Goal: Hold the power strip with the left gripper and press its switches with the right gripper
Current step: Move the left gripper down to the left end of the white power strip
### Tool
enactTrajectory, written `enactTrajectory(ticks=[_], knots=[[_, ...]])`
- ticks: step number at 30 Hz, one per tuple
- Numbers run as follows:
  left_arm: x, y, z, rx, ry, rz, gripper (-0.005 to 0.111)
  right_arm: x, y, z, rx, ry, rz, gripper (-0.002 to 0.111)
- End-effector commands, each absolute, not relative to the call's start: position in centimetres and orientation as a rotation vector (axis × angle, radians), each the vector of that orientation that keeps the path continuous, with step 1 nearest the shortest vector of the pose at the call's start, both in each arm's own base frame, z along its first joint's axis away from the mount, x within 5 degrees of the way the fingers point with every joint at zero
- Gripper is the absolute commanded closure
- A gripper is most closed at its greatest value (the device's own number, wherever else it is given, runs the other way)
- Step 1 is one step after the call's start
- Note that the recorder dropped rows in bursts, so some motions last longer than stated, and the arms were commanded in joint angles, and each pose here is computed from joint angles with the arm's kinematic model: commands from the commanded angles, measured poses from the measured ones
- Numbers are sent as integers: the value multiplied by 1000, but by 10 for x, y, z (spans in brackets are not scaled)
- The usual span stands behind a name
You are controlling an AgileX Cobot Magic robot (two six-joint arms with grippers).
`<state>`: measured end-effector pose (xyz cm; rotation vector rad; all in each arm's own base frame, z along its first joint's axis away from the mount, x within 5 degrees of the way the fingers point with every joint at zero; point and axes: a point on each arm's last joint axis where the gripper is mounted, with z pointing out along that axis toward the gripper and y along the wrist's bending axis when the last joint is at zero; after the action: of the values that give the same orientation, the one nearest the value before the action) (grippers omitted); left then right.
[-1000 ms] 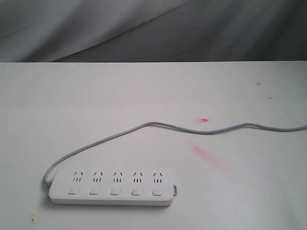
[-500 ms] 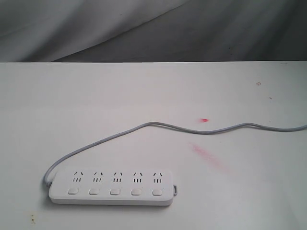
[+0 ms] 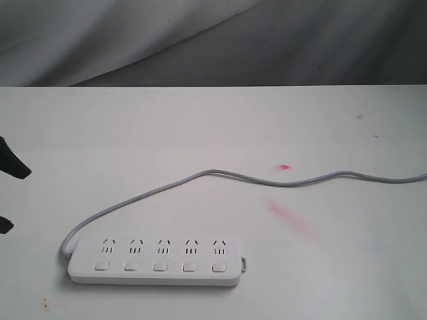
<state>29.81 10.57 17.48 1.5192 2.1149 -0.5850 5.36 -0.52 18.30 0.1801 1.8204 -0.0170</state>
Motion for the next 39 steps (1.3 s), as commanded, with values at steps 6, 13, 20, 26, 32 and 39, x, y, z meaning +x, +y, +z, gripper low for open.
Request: enactTrajectory(ticks=[6, 13, 20, 26, 32, 39], knots=[[283, 87, 166, 1389, 2131, -715, 2, 53, -6, 183, 178, 1811, -28, 108], [285, 87, 168, 1393, 2093, -701, 2, 53, -6, 183, 178, 1811, -28, 108], [283, 58, 160, 1767, 2056, -725, 2, 53, -6, 183, 178, 1811, -28, 108], [288, 36, 162, 1789, 1998, -754, 2, 53, -6, 183, 178, 1811, -28, 108], [286, 32, 152, 1734, 2011, -822, 2, 53, -6, 183, 178, 1811, -28, 108], [279, 16, 138, 1718, 2029, -853, 2, 53, -6, 183, 178, 1811, -28, 108]])
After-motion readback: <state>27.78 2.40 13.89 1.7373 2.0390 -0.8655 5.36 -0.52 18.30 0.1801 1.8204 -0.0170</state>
